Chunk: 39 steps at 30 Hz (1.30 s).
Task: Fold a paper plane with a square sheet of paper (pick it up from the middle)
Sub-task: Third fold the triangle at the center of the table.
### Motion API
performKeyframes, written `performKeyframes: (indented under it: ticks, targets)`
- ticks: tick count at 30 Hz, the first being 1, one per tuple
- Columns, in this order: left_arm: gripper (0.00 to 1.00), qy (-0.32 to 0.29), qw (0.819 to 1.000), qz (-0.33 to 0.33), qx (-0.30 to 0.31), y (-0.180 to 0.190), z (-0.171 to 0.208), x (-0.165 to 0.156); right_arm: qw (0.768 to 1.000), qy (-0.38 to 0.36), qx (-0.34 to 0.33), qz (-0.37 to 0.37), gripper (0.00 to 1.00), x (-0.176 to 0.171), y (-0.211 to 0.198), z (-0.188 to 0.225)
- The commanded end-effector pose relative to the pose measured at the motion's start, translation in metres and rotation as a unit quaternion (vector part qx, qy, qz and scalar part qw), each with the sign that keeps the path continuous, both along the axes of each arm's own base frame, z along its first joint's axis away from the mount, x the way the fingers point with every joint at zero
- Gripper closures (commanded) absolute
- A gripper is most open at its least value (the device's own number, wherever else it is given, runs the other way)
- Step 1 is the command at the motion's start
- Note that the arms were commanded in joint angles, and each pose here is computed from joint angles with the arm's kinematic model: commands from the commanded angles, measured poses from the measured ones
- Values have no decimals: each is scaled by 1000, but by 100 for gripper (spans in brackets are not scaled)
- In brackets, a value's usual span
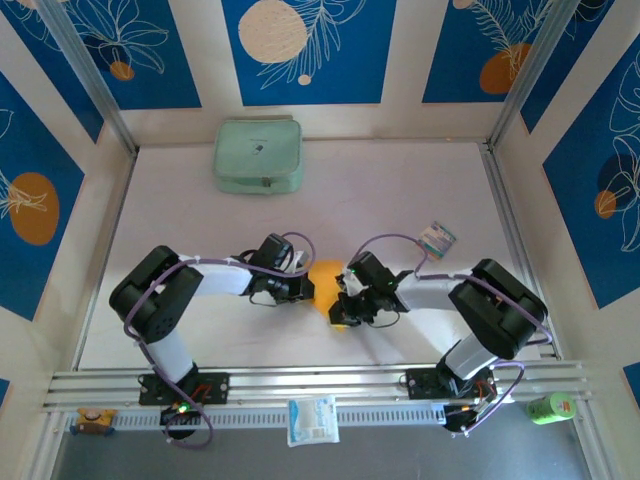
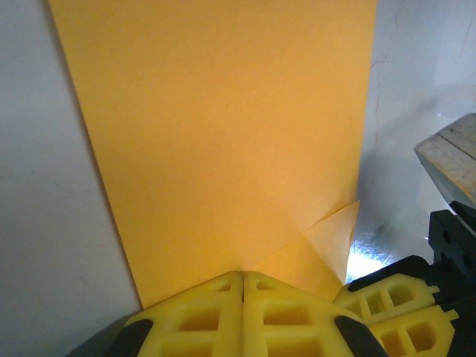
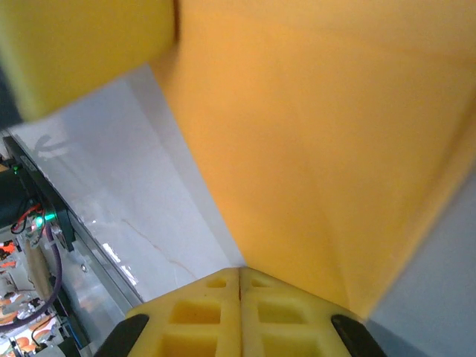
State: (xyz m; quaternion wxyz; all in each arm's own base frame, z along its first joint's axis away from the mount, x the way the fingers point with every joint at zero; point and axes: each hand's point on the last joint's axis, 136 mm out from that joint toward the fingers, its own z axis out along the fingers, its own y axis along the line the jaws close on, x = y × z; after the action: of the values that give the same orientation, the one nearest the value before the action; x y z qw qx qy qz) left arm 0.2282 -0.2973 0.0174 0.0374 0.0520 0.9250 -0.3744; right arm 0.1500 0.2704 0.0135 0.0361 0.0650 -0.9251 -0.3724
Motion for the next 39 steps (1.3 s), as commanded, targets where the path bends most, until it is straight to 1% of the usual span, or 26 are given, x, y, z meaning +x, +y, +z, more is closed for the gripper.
performKeyframes:
  ticks: [1,6,9,13,15,19,21,23,25,26,27,32,35,39]
  targets:
    - [100,35,997,11,63,24,-31,-11,999,31,-22,-8,93,-16,-17,-8]
    - [100,34,997,13,64,25,-31,-11,1000,24,-16,-7,93,-16,-17,1]
    - [100,36,997,17,64,25,-31,-11,999,21,-26,-12,93,-14,-20,5]
    - [100,38,997,33,53,24,-29,-11,998,-16,-36,-47,93,2,-23,30]
    - [100,34,997,42,54,26,-28,-10,996,-30,-44,-73,90,13,-28,36]
    - [100,31,997,53,47,26,-25,-8,998,-19,7,-53,90,17,-12,42]
    - [100,31,997,53,48,27,-25,-9,999,-8,18,-32,90,13,-1,40]
    - [100,33,997,52,49,27,-25,-9,1000,4,12,-17,91,7,3,32]
    - [100,33,997,53,49,27,-25,-9,999,21,-17,-17,92,0,-3,20]
    - [100,34,997,53,48,27,-25,-9,998,30,-40,-26,93,-4,-11,10]
    - [100,34,997,53,47,27,-24,-10,998,36,-49,-33,93,-7,-17,3]
    - [100,34,997,51,47,26,-24,-9,997,53,-47,-43,93,-20,-28,-14]
    - [100,35,997,52,46,25,-24,-9,997,46,-44,-42,93,-17,-27,-11]
    - [100,34,997,61,40,25,-22,-8,999,10,-23,-43,91,-2,-17,13]
